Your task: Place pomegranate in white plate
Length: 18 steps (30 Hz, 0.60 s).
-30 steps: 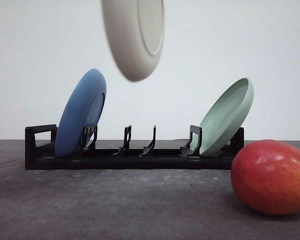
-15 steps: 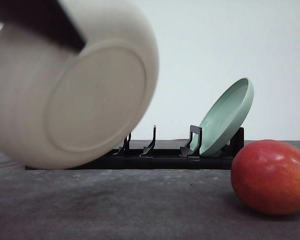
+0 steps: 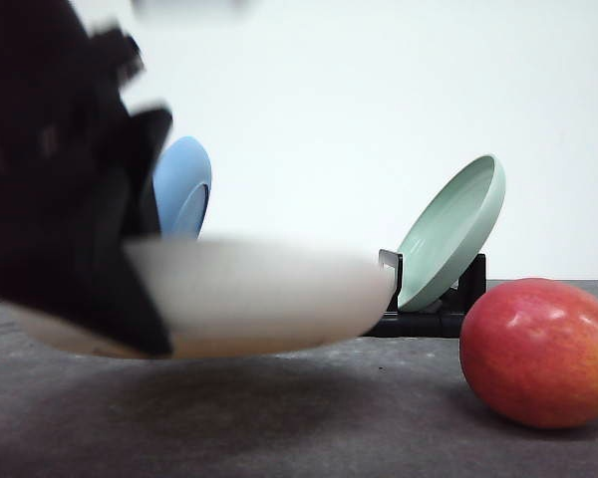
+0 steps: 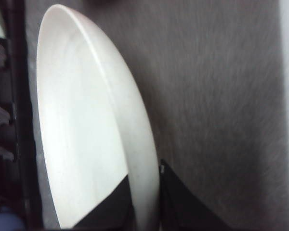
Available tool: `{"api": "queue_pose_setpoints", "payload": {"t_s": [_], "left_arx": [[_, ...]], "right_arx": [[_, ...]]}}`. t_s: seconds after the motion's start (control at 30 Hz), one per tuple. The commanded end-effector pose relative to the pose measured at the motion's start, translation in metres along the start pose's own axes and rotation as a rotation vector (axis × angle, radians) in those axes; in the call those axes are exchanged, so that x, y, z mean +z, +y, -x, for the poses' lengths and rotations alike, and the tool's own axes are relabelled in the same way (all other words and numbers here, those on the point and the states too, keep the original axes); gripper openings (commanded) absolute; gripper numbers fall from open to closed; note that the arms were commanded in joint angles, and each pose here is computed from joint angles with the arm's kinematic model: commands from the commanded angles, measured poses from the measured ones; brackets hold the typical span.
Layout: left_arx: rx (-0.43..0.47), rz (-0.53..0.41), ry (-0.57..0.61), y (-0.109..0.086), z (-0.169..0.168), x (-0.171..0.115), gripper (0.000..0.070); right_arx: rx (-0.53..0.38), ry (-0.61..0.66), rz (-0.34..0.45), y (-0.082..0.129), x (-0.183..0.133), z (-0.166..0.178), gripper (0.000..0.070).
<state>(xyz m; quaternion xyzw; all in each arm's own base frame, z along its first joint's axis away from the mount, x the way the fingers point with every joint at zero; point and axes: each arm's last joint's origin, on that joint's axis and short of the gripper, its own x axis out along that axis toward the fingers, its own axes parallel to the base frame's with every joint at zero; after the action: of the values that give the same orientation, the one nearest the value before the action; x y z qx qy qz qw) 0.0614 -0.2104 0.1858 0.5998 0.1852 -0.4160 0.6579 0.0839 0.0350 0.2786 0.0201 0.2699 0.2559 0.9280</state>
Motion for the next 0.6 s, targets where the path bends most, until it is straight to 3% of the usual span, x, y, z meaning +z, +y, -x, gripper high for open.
{"api": "queue_pose_setpoints", "payload": {"t_s": [0.0,0.3,0.57], "left_arx": [[0.022,-0.042,0.023,-0.004,-0.005,0.005,0.0003],[0.049,-0.028,0.041,-0.013,-0.031,0.017,0.0047],[0.039,0.075,0.037,-0.012,-0.03,0.019,0.0323]], "right_arx": [[0.006,-0.02,0.009,0.001,0.005,0.002,0.0402],[0.008,-0.05,0.015,0.002,0.008,0.002,0.0402],[0.009,-0.057,0.017,0.002,0.008,0.002,0.0402]]}}
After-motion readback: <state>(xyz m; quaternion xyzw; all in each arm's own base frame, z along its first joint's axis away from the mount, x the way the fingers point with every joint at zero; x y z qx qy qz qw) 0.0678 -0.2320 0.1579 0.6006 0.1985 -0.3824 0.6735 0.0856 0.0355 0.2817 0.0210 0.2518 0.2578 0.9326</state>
